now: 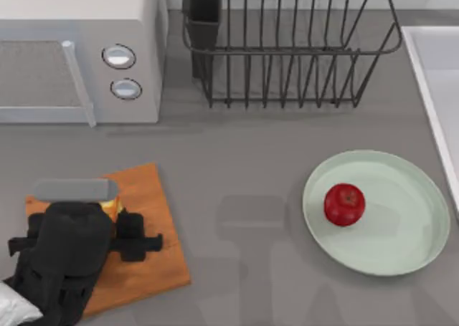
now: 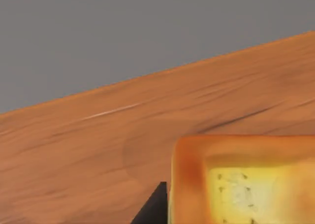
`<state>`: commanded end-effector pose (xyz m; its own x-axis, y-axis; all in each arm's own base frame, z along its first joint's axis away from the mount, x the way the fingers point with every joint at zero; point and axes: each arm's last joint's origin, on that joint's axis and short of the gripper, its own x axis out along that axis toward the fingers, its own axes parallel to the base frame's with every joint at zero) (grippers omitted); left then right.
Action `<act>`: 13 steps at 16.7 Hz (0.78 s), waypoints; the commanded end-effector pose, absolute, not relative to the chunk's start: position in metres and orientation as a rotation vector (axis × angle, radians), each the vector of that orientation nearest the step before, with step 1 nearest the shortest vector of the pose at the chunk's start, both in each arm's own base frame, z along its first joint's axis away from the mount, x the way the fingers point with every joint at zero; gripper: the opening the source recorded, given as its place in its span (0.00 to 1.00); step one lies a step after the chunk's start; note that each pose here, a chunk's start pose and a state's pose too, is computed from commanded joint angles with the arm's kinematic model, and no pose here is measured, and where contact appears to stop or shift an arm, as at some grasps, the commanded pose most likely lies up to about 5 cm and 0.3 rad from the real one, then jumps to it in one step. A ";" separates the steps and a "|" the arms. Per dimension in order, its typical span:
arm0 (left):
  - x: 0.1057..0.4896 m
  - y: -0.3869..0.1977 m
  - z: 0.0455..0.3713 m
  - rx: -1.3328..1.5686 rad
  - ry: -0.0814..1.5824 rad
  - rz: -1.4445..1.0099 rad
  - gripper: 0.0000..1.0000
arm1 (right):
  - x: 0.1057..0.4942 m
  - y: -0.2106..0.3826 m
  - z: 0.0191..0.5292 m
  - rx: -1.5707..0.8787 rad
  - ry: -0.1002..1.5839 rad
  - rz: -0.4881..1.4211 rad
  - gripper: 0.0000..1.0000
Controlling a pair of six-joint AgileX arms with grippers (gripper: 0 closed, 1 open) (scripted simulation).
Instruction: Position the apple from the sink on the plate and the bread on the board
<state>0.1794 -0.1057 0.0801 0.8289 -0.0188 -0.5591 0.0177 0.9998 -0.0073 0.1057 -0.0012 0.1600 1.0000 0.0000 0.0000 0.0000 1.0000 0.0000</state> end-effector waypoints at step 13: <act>0.179 -0.106 0.080 -0.002 0.593 -0.019 0.68 | 0.106 -0.001 0.160 0.000 0.000 0.000 1.00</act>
<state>0.1794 -0.1057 0.0801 0.8289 -0.0188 -0.5591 0.0177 0.9998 -0.0073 0.1057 -0.0012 0.1600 1.0000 0.0000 0.0000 0.0000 1.0000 0.0000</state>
